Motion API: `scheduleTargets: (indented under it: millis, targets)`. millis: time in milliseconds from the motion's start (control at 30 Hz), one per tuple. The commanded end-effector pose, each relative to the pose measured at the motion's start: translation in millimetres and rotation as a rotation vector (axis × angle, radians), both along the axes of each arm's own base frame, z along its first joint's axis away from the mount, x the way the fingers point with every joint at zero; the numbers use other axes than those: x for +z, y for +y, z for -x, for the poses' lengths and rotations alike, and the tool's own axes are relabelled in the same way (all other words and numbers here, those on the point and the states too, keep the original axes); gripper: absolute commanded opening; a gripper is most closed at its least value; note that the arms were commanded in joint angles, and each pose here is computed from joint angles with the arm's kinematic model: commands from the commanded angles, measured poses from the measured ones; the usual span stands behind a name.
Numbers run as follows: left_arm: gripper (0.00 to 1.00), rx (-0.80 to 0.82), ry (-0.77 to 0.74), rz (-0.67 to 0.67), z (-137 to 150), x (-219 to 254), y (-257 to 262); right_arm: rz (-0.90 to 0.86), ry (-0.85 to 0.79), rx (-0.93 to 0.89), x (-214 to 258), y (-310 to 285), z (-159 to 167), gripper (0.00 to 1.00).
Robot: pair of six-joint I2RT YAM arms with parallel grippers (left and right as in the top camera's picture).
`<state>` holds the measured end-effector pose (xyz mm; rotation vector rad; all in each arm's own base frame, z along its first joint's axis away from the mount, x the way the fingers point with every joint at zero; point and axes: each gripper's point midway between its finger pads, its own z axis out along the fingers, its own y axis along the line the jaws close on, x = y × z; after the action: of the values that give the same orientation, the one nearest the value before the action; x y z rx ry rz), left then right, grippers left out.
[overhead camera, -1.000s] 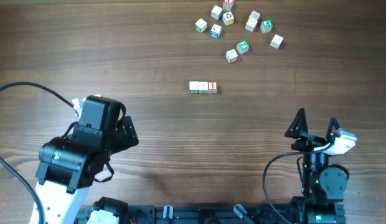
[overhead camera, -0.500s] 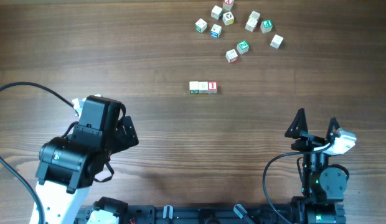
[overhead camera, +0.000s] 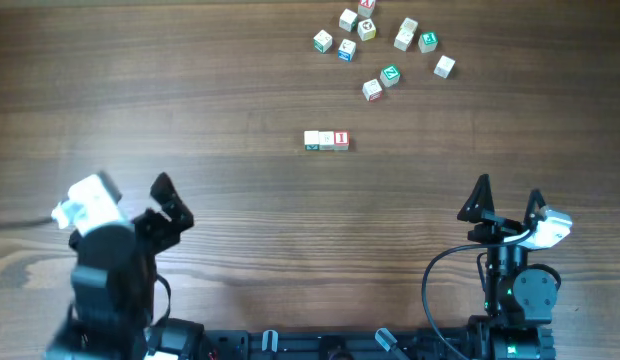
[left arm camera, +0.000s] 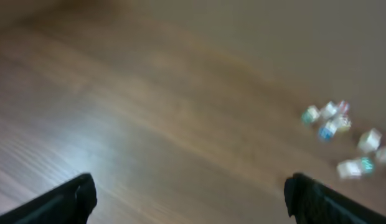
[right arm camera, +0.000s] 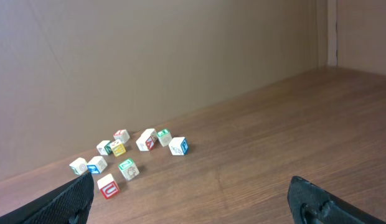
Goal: Form a horizontal line
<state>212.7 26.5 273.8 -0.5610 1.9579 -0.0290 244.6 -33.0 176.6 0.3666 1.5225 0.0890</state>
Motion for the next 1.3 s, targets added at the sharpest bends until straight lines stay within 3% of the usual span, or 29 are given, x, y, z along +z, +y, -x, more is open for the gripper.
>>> scheduleTargets:
  millis: [0, 133, 433, 767, 1033, 1267]
  targets:
    - [1.00, -0.016, -0.057, -0.078, 12.9, -32.2, 9.9, 0.011, -0.013, 0.008, 3.4, 0.8, 0.4, 1.00]
    - [1.00, 0.039, -0.140, -0.074, 19.5, -58.6, 20.7, 0.011, -0.013, 0.008, 3.3, 0.8, 0.4, 1.00]
    - [1.00, -0.072, -0.409, -0.051, -16.9, -69.3, 0.8, 0.011, -0.013, 0.008, 3.3, 0.8, 0.4, 1.00]
    - [1.00, -0.127, -0.347, -0.061, -27.5, -114.1, -8.9, 0.012, -0.013, 0.008, 3.3, 0.8, 0.4, 1.00]
    - [1.00, -0.145, -0.425, -0.056, -32.9, -108.3, -13.0, 0.011, -0.013, 0.008, 3.3, 0.8, 0.4, 1.00]
    - [1.00, -0.237, -0.391, -0.106, -33.3, -114.8, -25.6, 0.012, -0.013, 0.008, 3.3, 0.8, 0.4, 0.99]
